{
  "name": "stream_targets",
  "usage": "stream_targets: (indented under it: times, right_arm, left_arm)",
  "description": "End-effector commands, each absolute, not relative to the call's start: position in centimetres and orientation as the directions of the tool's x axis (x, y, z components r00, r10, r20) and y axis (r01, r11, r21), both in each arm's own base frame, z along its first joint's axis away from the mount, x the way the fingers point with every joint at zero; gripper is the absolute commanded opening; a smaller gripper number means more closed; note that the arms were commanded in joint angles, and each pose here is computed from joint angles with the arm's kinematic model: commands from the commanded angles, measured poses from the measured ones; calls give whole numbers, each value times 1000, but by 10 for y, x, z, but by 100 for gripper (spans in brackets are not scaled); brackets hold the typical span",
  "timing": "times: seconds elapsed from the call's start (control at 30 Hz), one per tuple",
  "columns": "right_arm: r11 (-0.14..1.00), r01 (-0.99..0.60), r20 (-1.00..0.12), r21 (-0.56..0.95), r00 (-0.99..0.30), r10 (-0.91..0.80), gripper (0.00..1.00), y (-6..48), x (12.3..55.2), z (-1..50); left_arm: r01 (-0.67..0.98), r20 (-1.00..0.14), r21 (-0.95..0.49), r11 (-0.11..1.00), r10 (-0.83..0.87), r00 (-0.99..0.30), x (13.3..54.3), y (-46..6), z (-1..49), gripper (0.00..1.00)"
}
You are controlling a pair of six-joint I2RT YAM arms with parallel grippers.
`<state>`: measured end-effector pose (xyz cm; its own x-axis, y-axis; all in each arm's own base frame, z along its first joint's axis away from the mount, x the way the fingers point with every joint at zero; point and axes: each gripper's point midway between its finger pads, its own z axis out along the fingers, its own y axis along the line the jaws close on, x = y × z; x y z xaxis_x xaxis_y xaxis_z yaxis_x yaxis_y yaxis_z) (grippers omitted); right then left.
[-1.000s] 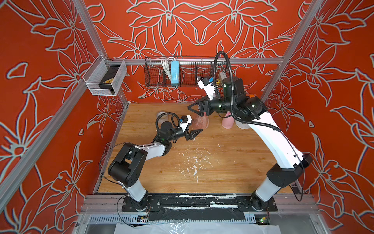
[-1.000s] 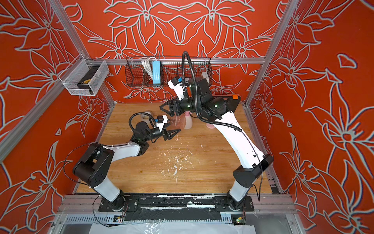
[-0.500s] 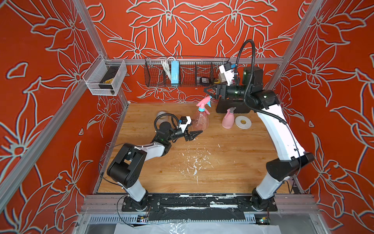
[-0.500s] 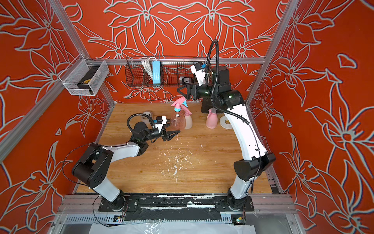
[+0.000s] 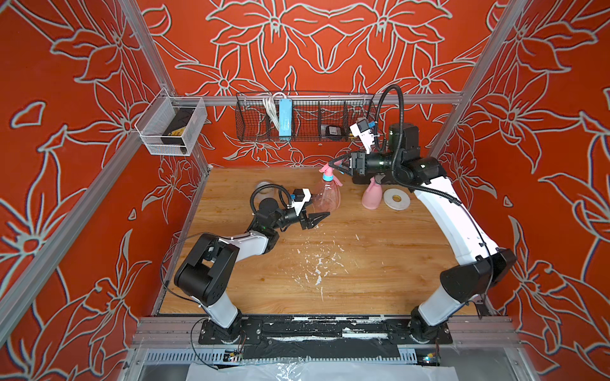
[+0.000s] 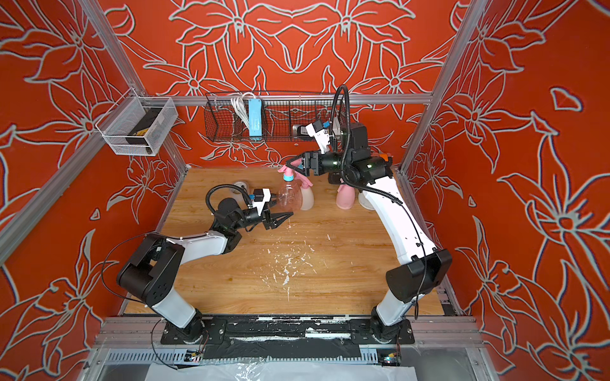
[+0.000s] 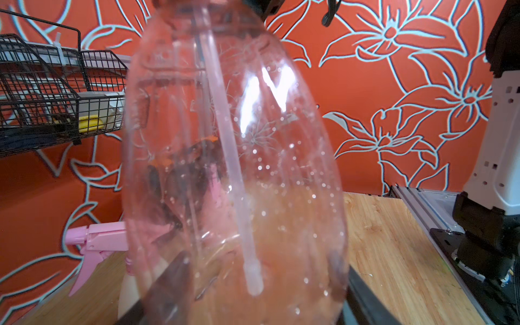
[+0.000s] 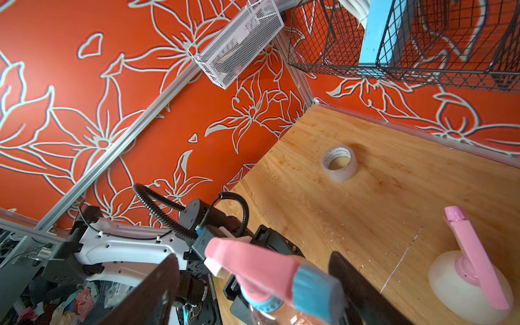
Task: Attach spray nozzles to spray bottles
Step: Screw the spray nozzle on the spray bottle.
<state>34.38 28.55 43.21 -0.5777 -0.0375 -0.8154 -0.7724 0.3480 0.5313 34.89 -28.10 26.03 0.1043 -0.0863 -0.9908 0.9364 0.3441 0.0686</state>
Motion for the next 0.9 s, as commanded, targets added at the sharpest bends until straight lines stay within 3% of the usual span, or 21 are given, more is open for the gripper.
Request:
stream_targets:
  times: [0.0, 0.47, 0.7, 0.87]
  right_arm:
    - [301, -813, -847, 499, -531, -28, 83, 288, 322, 450]
    - [270, -832, -848, 485, -523, -90, 82, 316, 276, 436]
    - [270, -836, -848, 478, -519, -107, 82, 341, 277, 433]
    - [309, -855, -871, 416, -473, -136, 82, 328, 270, 438]
  left_arm:
    - [930, -980, 119, 348, -112, 167, 351, -280, 278, 42]
    - [928, -980, 118, 355, -112, 167, 354, -280, 282, 41]
    - [930, -980, 105, 353, -123, 157, 353, -279, 284, 41]
    - [928, -980, 117, 353, -111, 165, 351, -279, 281, 41]
